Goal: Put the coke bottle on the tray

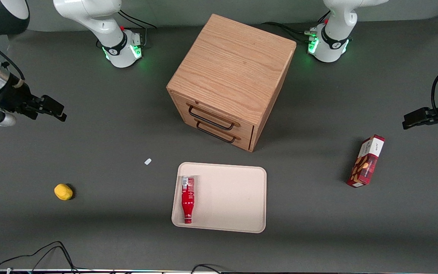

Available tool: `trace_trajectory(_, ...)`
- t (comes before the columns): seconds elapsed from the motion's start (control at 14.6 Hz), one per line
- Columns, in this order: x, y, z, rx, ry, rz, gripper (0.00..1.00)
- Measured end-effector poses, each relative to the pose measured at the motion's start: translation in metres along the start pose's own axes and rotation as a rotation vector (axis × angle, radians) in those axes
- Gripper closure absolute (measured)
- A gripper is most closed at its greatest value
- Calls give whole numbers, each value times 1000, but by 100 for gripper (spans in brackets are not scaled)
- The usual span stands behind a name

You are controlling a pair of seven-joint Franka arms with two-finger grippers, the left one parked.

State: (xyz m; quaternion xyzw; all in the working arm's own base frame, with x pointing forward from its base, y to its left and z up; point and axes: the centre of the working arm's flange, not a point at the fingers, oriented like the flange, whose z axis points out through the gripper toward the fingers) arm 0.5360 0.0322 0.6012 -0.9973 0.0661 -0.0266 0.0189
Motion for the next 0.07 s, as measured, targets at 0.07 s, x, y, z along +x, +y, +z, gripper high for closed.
trace_trajectory(0.07, -1, 0, -2, -2, -10, 0, 0)
